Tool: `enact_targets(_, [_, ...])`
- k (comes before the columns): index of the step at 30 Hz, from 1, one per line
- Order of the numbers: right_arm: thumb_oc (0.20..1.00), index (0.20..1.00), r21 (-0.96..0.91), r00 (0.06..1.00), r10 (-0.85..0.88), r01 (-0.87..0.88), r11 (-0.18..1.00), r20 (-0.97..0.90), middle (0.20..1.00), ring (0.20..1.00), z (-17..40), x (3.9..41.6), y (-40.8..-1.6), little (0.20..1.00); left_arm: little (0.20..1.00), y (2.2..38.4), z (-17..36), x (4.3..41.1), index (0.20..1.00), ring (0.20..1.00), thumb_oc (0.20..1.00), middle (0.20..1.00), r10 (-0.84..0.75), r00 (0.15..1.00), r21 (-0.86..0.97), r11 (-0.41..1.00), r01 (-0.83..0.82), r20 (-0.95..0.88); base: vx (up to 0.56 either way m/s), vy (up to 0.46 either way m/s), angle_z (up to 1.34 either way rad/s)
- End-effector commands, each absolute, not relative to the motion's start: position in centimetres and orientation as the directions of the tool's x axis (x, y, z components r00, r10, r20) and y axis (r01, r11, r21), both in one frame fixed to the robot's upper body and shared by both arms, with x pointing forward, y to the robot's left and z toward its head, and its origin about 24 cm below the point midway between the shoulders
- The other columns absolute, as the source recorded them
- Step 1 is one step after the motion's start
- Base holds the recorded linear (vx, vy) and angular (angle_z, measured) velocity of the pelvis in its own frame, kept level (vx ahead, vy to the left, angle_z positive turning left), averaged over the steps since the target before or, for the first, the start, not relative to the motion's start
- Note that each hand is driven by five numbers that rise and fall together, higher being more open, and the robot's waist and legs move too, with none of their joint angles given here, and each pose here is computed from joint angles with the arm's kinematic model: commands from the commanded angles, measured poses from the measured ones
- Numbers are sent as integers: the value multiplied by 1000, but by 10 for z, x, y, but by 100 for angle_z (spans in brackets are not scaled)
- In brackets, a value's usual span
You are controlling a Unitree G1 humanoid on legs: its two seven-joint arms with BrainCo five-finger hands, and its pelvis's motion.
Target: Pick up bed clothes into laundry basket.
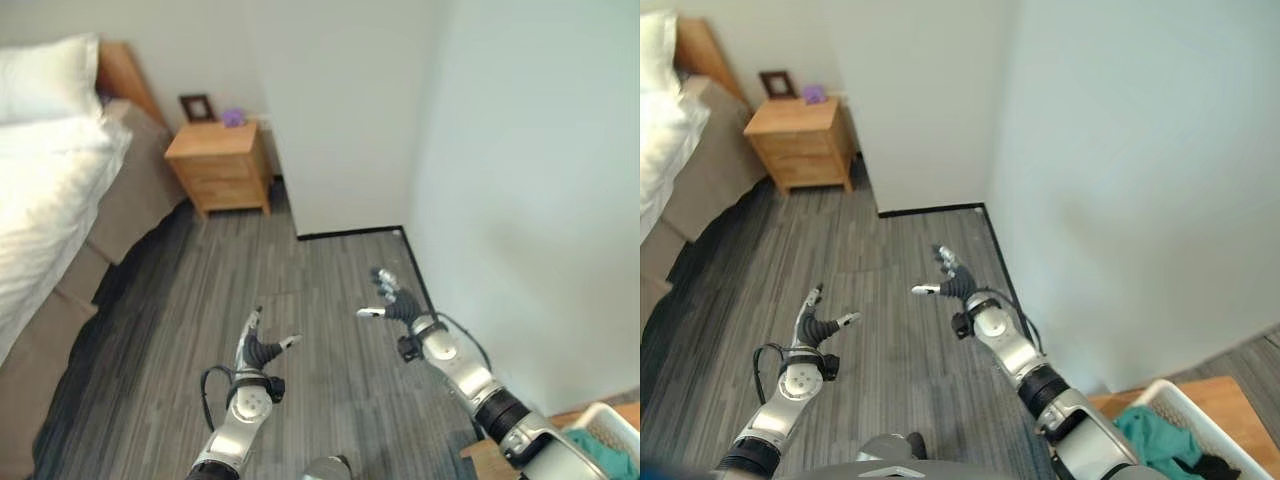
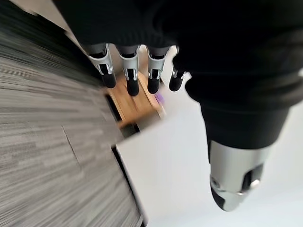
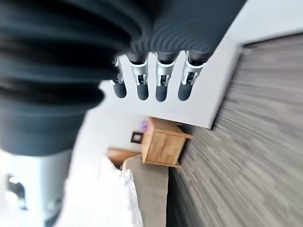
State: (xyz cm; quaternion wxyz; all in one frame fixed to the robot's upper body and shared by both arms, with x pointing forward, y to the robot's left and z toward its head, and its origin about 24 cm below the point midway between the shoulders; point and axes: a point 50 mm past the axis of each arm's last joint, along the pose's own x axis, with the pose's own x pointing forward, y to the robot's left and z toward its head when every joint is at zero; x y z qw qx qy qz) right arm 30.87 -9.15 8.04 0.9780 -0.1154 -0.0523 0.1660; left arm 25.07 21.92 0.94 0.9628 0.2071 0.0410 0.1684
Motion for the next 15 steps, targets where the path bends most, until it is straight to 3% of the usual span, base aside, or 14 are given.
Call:
enact_targets(1, [1000, 1000, -268, 807, 374, -276, 923, 457, 1000, 1000, 147, 256, -130, 1000, 1000, 255, 71, 235, 1000, 1000, 1000, 1000, 395, 878, 242, 855, -459, 272, 213, -61, 175])
enact_targets(8, [1000, 1000, -296, 859, 347, -244, 924, 375, 1000, 1000, 125, 250, -142, 1000, 1000, 244, 87, 226, 1000, 1000, 1000, 1000, 313, 893, 106, 926, -363, 324, 221, -93, 207])
enact_targets(15, [1000, 1000, -210, 887, 335, -279, 937, 319, 1000, 1000, 111, 255, -134, 1000, 1000, 262, 89, 218, 1000, 1000, 1000, 1000, 338, 889, 28, 931, -363, 310, 247, -300, 225])
